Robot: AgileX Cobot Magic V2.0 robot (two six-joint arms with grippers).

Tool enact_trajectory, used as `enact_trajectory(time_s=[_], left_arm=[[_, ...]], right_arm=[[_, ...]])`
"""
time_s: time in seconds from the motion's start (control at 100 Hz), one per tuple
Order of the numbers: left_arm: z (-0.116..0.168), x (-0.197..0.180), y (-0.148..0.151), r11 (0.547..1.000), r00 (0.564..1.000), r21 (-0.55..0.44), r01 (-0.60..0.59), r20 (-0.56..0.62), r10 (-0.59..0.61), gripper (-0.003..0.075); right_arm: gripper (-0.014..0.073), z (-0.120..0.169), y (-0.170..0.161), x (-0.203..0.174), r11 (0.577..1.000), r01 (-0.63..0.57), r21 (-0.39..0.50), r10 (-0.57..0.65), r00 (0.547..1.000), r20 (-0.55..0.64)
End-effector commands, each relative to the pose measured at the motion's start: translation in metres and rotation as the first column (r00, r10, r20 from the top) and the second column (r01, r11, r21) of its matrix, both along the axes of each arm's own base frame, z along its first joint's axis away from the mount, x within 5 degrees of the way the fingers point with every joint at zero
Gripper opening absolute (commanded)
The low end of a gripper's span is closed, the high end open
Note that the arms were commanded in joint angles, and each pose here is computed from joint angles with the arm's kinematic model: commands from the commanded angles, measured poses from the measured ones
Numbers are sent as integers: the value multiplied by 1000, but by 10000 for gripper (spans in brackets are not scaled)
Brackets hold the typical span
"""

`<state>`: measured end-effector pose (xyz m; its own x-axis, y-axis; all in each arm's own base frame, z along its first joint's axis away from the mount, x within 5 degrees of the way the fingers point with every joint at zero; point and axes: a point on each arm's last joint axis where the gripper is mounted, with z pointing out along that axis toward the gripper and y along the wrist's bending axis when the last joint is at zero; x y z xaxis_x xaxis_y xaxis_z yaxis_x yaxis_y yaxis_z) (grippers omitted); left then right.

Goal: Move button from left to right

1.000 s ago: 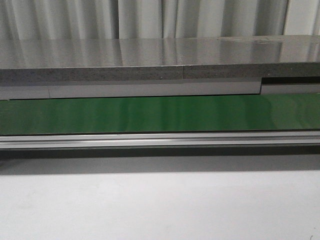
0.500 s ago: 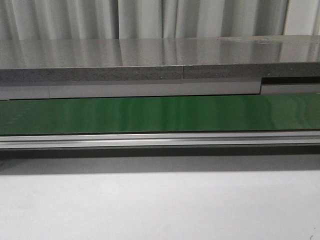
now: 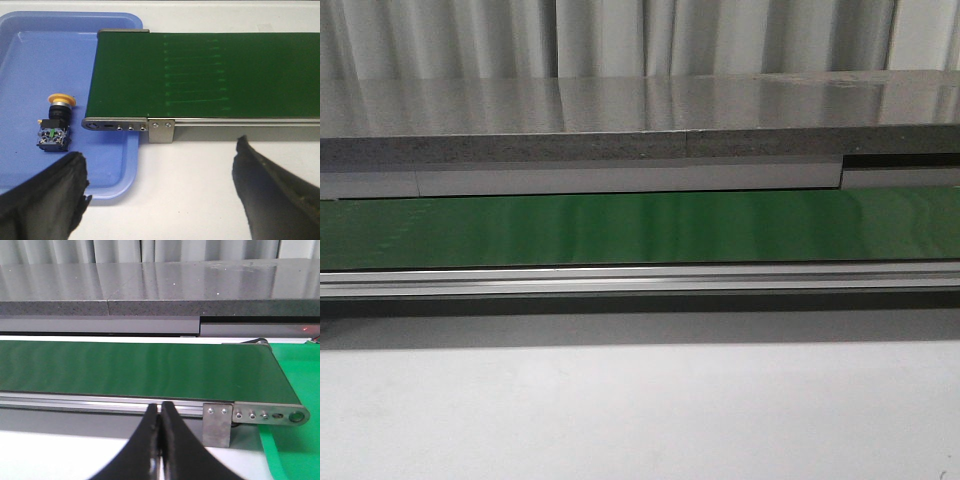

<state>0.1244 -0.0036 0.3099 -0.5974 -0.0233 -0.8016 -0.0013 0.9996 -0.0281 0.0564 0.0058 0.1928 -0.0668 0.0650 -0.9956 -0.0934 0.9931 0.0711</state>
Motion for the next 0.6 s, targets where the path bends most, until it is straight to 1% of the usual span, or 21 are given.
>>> enact_trajectory(time_s=[0.0, 0.09, 0.15, 0.16, 0.2, 0.23, 0.29, 0.35, 0.49, 0.59], left_arm=[[20, 5, 2, 1000, 997, 4, -13, 77, 12, 586], [31, 12, 7, 998, 998, 37, -44, 48, 42, 586], [36, 21, 13, 995, 997, 60, -80, 3, 80, 586], [39, 21, 13, 995, 997, 65, -82, 11, 81, 586], [41, 29, 19, 990, 993, 82, -114, -19, 115, 586], [47, 32, 23, 987, 991, 97, -131, -14, 133, 585], [50, 45, 33, 978, 982, 108, -177, -42, 182, 585], [54, 55, 41, 973, 978, 122, -197, -48, 204, 585], [50, 84, 62, 962, 961, 134, -236, -112, 252, 585], [37, 106, 76, 956, 946, 132, -261, -164, 280, 585]], right_arm=[[-68, 15, -1, -2, 1000, 6, -3, -6, 993, 121], [-68, 15, -1, -2, 1000, 6, -3, -6, 993, 121], [-68, 15, -1, -2, 1000, 6, -3, -6, 993, 121], [-68, 15, -1, -2, 1000, 6, -3, -6, 993, 121], [-68, 15, -1, -2, 1000, 6, -3, -6, 993, 121], [-68, 15, -1, -2, 1000, 6, -3, -6, 993, 121], [-68, 15, -1, -2, 1000, 6, -3, -6, 993, 121], [-68, 15, -1, -2, 1000, 6, -3, -6, 993, 121], [-68, 15, -1, -2, 1000, 6, -3, -6, 993, 121], [-68, 15, -1, -2, 1000, 6, -3, -6, 993, 121]])
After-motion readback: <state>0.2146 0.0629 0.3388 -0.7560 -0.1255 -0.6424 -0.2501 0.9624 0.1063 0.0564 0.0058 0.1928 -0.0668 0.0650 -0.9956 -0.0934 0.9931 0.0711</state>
